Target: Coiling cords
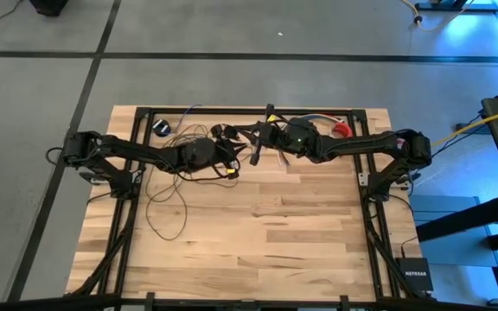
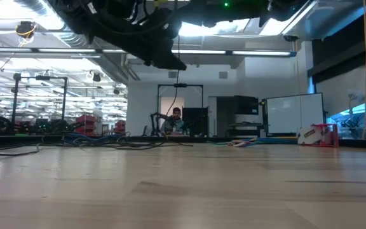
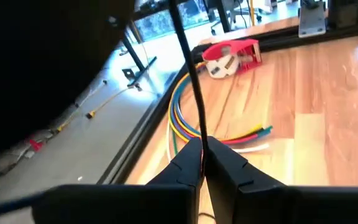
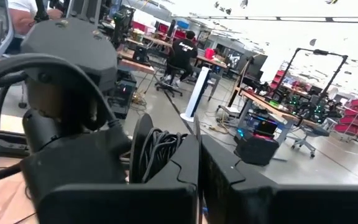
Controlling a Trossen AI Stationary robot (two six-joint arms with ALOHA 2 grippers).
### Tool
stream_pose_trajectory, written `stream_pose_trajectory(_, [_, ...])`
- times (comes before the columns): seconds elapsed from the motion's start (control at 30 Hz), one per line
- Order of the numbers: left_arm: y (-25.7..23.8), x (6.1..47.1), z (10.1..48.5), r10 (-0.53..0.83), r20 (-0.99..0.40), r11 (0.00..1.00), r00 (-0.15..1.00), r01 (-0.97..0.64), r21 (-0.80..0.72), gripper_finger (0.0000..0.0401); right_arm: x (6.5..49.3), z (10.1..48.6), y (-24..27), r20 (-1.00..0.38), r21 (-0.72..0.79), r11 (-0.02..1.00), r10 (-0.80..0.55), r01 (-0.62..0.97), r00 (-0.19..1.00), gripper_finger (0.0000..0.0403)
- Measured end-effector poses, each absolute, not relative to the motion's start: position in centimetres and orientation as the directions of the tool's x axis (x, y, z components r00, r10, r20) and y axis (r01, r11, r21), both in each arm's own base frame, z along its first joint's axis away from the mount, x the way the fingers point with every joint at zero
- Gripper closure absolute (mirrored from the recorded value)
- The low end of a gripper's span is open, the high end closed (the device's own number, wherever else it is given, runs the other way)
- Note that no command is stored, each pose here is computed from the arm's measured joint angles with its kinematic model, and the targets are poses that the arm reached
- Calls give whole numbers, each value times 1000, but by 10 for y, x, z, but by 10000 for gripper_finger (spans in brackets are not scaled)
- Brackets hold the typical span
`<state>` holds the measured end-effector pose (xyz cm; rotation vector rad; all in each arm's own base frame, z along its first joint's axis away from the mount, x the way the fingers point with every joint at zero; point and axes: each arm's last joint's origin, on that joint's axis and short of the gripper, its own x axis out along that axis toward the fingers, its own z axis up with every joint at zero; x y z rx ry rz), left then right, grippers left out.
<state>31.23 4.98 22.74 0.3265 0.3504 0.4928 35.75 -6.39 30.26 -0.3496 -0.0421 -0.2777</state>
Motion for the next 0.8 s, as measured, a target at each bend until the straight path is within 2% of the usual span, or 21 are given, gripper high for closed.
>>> stream_pose_trajectory(0.33, [52,309,221,514,-313,841,799,-398,366,397,357,303,-64,91,-370,884,-271,285,958,394])
stream_pose_trajectory(0.6, [55,300,212,616,-334,774,713,-473,420,399,354,303,-64,51,-384,884,-268,267,962,394])
stream_pose_trajectory(0.8, [54,279,215,647,-314,751,695,-508,423,398,348,307,-62,11,-394,886,-262,245,965,394])
